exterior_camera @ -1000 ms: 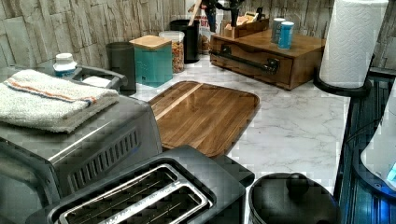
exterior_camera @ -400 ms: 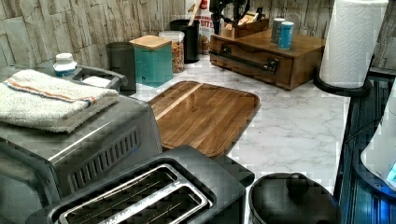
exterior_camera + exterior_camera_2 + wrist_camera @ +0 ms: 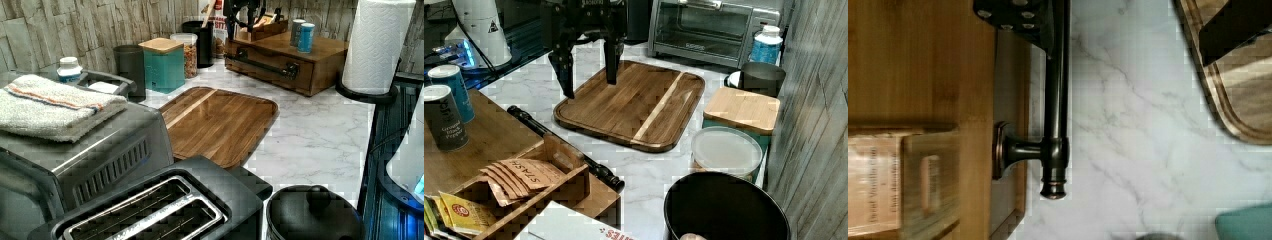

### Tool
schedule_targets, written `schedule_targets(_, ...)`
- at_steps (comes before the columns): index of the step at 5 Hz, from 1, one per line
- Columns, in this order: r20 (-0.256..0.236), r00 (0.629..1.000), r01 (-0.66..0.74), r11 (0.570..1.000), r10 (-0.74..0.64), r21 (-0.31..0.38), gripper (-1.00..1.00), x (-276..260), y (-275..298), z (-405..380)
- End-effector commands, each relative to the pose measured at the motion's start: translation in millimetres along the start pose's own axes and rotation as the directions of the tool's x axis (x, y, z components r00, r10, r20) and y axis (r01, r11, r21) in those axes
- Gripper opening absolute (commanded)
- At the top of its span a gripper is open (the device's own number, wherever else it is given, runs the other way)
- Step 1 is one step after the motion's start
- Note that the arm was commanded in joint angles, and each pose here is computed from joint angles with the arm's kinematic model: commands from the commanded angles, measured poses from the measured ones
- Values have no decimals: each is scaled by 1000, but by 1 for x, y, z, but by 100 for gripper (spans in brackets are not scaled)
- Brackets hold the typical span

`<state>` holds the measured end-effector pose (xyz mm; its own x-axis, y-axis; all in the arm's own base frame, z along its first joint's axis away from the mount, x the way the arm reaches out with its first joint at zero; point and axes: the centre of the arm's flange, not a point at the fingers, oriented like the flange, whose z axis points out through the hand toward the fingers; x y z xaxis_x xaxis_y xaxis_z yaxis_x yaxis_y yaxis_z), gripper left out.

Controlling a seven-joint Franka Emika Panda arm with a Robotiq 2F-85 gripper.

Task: Open the drawer.

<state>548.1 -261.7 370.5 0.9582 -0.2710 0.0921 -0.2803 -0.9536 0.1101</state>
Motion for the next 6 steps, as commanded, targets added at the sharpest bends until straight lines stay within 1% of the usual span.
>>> schedule_targets(1,30,999,-25,998,27,-55,100,14,68,0)
schedule_targets(2,34,997,-72,996,74,-54,100,5,67,8)
schedule_targets(3,54,991,-124,992,126,-40,100,9,58,11)
schedule_targets(4,32,989,-146,988,147,-51,100,14,49,21)
schedule_targets(5,25,992,-121,991,123,-48,100,11,56,40)
schedule_targets(6,20,993,-116,993,117,-30,100,1,63,61)
